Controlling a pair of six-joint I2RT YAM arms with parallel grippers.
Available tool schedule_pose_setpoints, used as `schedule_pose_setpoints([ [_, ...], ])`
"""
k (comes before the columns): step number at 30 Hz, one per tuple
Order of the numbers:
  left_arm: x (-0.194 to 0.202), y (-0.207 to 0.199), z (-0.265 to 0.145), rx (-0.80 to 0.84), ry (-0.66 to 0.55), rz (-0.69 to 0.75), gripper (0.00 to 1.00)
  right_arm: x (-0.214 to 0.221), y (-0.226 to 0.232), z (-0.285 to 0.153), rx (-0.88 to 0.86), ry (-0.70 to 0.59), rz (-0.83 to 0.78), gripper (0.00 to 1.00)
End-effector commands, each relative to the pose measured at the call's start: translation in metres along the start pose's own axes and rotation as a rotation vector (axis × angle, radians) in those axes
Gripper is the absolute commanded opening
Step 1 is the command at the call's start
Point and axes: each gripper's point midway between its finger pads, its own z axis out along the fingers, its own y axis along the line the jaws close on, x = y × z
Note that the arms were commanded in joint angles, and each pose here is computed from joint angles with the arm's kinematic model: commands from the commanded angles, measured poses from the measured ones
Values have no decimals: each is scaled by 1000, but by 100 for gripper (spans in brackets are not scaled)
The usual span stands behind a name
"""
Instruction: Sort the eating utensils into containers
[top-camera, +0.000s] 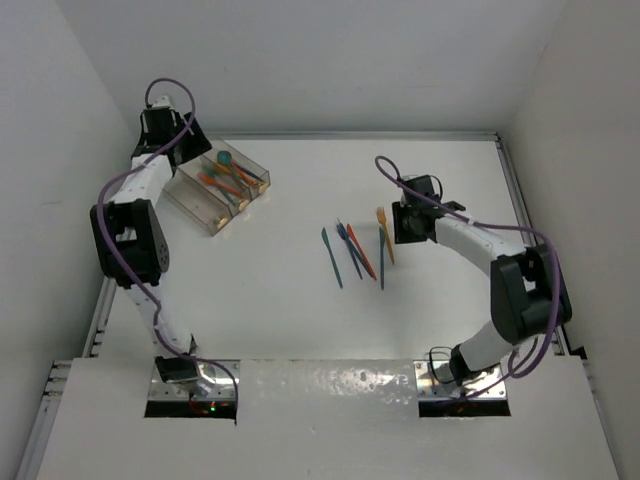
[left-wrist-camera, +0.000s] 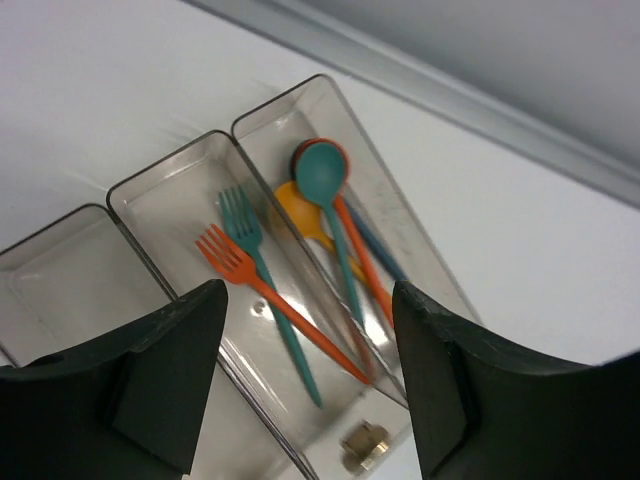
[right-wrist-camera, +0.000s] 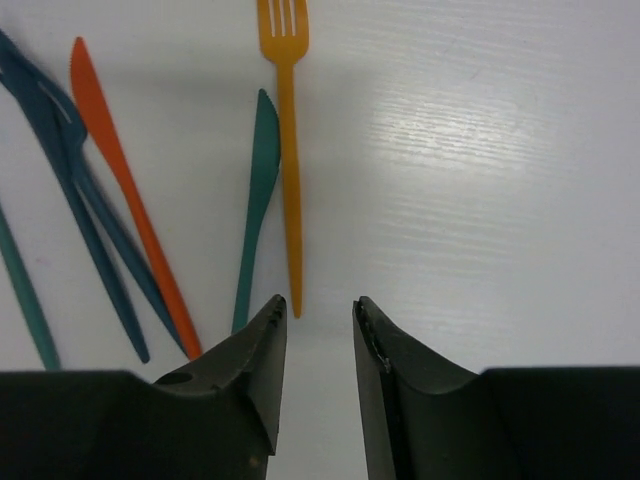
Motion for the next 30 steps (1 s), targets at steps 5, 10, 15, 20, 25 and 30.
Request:
schedule_pose_setpoints([
  [5, -24, -84, -99, 133, -102, -48, 65, -21, -1, 33, 7, 2, -40, 30],
  [10, 27, -140, -133, 249, -13, -13, 66, -19, 5, 52, -15, 43, -46, 31],
  [15, 67, -162, -163, 325, 54, 11, 66, -14, 8, 72, -20, 84, -50, 32],
  [20, 93, -165, -179, 344, 106, 36, 66, -18, 14, 82, -40, 96, -48, 33],
  [25, 109, -163, -187, 357, 136, 33, 66, -12, 6, 94, 2, 119, -60, 28],
  [30, 120, -177, -195, 402, 157, 57, 66, -16, 4, 94, 7, 128, -78, 6],
])
